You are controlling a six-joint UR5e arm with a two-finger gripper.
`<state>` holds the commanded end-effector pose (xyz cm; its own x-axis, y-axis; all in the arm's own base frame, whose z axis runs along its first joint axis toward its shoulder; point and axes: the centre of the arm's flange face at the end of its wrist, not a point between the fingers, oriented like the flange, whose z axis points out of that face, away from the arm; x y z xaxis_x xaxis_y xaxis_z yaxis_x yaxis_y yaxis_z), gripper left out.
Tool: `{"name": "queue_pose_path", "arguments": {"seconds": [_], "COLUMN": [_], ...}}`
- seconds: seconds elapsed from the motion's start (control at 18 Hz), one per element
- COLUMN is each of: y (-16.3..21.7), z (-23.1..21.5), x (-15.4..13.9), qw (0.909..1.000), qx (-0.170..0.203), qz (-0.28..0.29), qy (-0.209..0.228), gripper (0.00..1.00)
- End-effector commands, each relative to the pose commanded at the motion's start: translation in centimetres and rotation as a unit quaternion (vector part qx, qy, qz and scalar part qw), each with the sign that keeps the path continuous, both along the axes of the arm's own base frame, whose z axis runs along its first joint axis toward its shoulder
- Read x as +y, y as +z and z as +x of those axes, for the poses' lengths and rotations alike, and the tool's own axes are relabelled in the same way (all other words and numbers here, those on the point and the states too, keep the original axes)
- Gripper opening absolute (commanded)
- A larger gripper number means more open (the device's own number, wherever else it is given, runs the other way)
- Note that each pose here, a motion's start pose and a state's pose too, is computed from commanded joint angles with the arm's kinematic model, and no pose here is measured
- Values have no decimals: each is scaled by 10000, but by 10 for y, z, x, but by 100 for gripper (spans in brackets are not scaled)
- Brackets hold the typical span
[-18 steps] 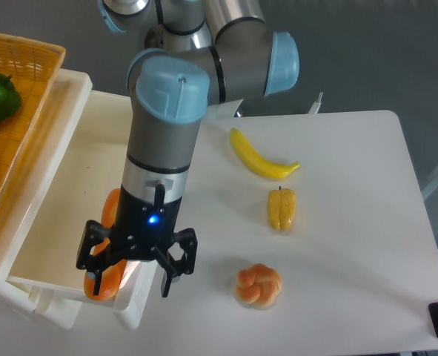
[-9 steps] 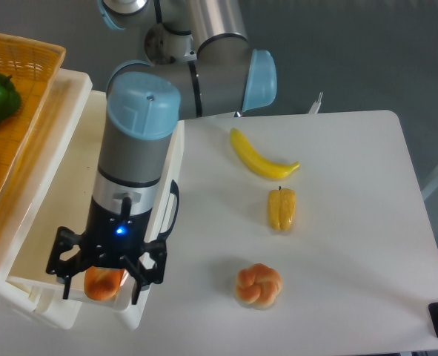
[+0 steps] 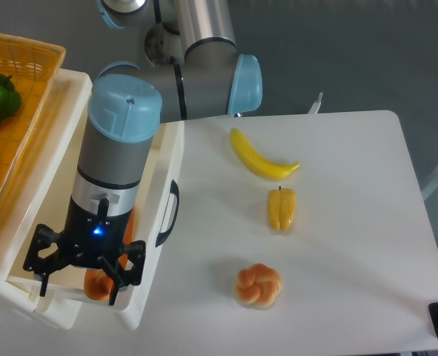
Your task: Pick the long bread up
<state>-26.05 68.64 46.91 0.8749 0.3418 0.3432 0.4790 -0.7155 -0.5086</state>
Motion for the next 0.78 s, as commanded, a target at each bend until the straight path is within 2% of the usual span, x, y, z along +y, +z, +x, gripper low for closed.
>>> {"name": "queue_pose_path", "arguments": {"seconds": [0.39,0.78], "y": [-7,-6], "z": [9,17], "x": [2,-13], "qw": [10000,9999], "qx": [-47,-83], "qz": [-64,-110], "qy": [-55,-50], "gripper": [100,100]}}
